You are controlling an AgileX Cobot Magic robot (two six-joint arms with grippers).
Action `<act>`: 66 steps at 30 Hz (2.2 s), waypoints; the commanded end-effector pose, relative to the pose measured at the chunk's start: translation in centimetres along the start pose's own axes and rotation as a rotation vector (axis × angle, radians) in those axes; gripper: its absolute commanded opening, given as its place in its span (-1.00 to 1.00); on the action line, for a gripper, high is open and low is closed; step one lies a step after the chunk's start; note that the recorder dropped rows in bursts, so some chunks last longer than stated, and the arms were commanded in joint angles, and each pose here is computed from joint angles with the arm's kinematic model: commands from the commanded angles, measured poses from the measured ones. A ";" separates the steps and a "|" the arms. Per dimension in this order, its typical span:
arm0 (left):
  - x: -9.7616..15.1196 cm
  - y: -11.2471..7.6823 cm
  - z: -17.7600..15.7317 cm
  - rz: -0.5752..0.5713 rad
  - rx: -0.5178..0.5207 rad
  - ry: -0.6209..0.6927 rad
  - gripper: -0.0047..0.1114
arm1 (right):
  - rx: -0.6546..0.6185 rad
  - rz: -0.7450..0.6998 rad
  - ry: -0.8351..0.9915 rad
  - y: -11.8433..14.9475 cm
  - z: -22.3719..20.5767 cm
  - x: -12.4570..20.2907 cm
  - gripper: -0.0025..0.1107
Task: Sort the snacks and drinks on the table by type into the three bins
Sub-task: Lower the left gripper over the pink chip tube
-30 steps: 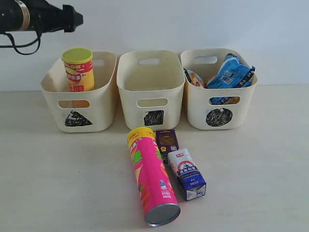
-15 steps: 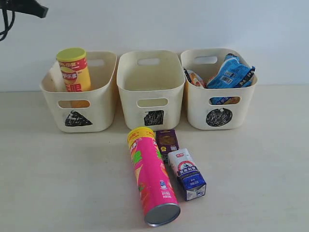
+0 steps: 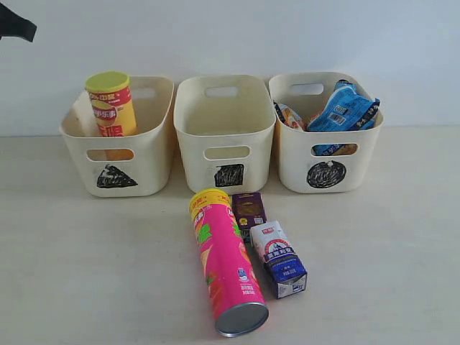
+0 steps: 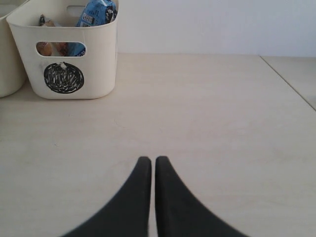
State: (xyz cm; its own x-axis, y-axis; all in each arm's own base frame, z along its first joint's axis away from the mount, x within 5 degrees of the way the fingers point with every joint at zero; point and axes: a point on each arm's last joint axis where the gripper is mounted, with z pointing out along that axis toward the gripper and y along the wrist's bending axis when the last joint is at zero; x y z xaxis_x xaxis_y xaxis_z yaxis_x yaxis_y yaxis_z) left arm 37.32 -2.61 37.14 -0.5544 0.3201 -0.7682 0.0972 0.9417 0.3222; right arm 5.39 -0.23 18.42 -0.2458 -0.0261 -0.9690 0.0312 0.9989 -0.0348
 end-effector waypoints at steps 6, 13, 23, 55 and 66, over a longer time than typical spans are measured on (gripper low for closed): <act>2.3 -4.9 -8.0 0.049 0.196 -0.007 -0.85 | 0.003 -0.001 -0.004 0.0 0.0 0.1 -0.96; 5.4 -9.8 -9.5 0.130 0.365 0.186 -0.85 | 0.003 -0.001 -0.004 0.0 0.0 0.1 -0.96; 6.4 -16.6 -10.7 0.212 0.547 0.264 -0.85 | 0.003 -0.001 -0.004 0.0 0.0 0.1 -0.96; 11.6 -28.7 1.5 -0.029 0.604 0.410 0.73 | 0.003 -0.001 -0.004 0.0 0.0 0.1 -0.96; 12.4 -28.6 4.3 -0.061 0.573 0.387 0.71 | 0.003 0.001 -0.004 0.0 0.0 0.1 -0.96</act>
State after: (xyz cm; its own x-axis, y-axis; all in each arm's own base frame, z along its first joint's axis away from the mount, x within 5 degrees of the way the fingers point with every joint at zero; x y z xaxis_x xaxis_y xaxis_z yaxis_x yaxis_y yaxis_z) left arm 30.58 -25.41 16.12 -0.8209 0.3248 -0.4697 0.4316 0.8915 -0.1379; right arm 5.39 -0.23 18.42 -0.2458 -0.0261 -0.9690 0.0312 0.9989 -0.0348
